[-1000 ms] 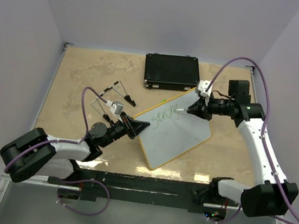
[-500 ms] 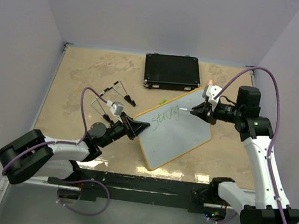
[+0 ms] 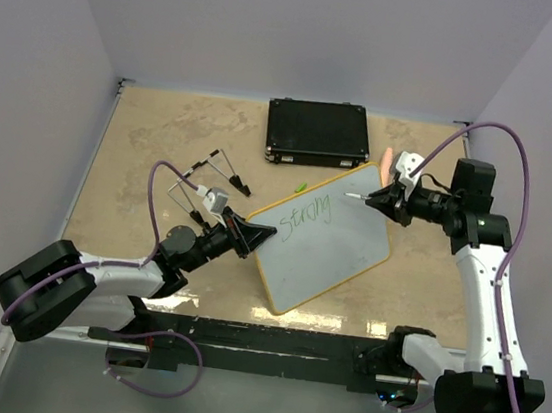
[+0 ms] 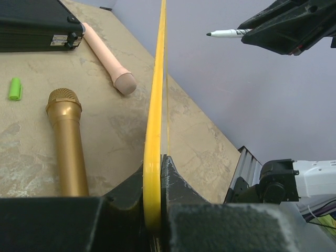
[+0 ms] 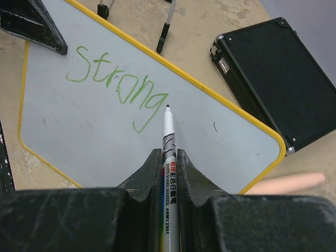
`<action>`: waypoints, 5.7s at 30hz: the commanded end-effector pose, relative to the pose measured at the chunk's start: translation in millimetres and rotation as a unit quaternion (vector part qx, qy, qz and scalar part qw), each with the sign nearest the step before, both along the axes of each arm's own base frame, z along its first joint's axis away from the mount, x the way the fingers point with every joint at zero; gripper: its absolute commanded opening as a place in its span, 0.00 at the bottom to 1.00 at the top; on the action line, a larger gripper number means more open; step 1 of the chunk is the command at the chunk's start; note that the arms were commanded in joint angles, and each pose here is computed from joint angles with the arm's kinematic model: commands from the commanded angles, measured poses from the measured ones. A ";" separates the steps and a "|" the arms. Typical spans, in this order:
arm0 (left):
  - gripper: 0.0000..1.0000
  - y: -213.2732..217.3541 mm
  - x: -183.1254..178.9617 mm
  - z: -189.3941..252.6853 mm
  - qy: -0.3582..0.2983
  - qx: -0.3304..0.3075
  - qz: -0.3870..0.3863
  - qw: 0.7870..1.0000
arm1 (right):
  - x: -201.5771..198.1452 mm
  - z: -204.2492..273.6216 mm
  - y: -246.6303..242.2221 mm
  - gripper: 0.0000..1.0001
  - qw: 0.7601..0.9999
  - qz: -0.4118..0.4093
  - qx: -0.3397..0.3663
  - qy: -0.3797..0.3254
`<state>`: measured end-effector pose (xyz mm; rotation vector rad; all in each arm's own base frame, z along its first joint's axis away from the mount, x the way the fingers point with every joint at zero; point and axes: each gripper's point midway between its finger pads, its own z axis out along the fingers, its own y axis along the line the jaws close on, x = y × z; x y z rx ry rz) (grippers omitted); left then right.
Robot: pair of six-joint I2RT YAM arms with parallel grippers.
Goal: Write a sentence on the whiteboard
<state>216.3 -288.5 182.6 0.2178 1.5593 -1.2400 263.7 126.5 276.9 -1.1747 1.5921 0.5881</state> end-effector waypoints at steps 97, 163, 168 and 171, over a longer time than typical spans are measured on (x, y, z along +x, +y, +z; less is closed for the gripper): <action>0.00 -4.1 -4.6 -41.6 -0.001 0.082 -0.027 0.996 | 33.0 -66.4 -1.6 0.00 0.998 0.044 -0.015 0.043; 0.00 -1.9 -5.8 -42.4 -0.003 0.081 -0.027 0.996 | 37.4 -39.4 -18.6 0.00 0.999 -0.019 -0.045 0.013; 0.00 -2.2 -5.6 -42.6 -0.002 0.082 -0.027 0.996 | 37.1 -27.1 -15.3 0.00 0.999 -0.011 -0.035 -0.001; 0.00 -2.8 -5.7 -42.7 -0.002 0.082 -0.028 0.996 | 42.1 -25.1 -15.3 0.00 0.999 -0.016 -0.030 -0.004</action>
